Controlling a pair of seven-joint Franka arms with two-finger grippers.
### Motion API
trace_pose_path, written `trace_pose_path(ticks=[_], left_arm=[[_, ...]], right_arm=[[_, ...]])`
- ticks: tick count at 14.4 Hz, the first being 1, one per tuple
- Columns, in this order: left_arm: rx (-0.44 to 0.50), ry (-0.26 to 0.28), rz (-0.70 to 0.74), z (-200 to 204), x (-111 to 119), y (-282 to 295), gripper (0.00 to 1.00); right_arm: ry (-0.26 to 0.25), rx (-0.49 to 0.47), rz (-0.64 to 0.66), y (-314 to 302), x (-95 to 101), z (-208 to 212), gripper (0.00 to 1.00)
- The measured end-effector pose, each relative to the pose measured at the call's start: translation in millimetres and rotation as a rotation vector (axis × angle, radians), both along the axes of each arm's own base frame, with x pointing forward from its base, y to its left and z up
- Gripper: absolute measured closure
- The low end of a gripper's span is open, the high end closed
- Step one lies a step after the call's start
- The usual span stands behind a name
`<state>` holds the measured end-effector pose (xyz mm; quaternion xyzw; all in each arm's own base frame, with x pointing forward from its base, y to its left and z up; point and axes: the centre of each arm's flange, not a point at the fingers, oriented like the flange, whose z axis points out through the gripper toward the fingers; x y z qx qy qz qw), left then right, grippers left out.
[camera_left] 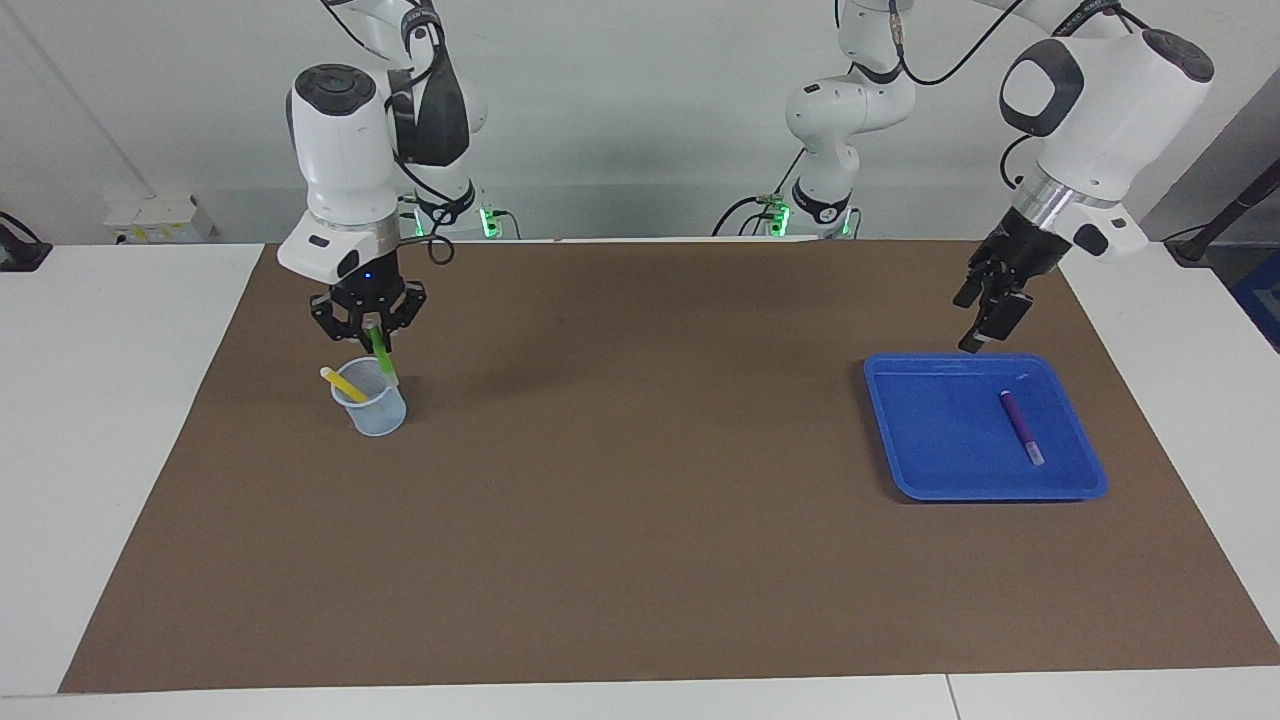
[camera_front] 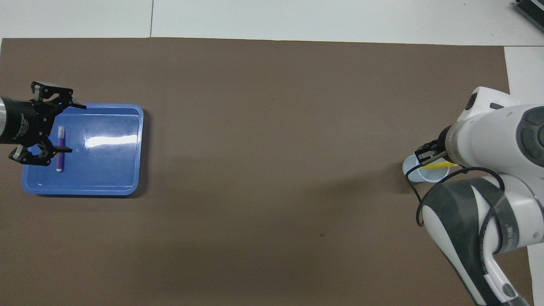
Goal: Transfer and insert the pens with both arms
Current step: 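Lower the green pen into the cup while the left gripper returns, then grasp the purple pen in the tray with the left gripper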
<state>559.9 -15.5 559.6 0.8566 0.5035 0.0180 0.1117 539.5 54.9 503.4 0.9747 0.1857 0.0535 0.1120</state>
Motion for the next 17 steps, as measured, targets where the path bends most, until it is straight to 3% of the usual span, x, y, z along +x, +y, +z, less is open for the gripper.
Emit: trace_pose_path(ticks=[4, 7, 12, 17], left_arm=[[0.063, -0.032, -0.176, -3, 0, 39, 0.0], [0.148, -0.026, -0.365, -15, 0, 61, 0.0], [0.249, -0.034, -0.737, -71, 28, 78, 0.0], [0.327, -0.027, -0.946, -130, 50, 114, 0.0]], right_arm=[[0.013, -0.006, -0.013, -23, 1.0, -5, 0.78], [0.035, -0.006, -0.017, -26, -1.1, -17, 0.78], [0.065, -0.006, -0.018, -27, -3.0, -32, 0.78], [0.091, 0.002, -0.017, -29, 2.2, -52, 0.78]])
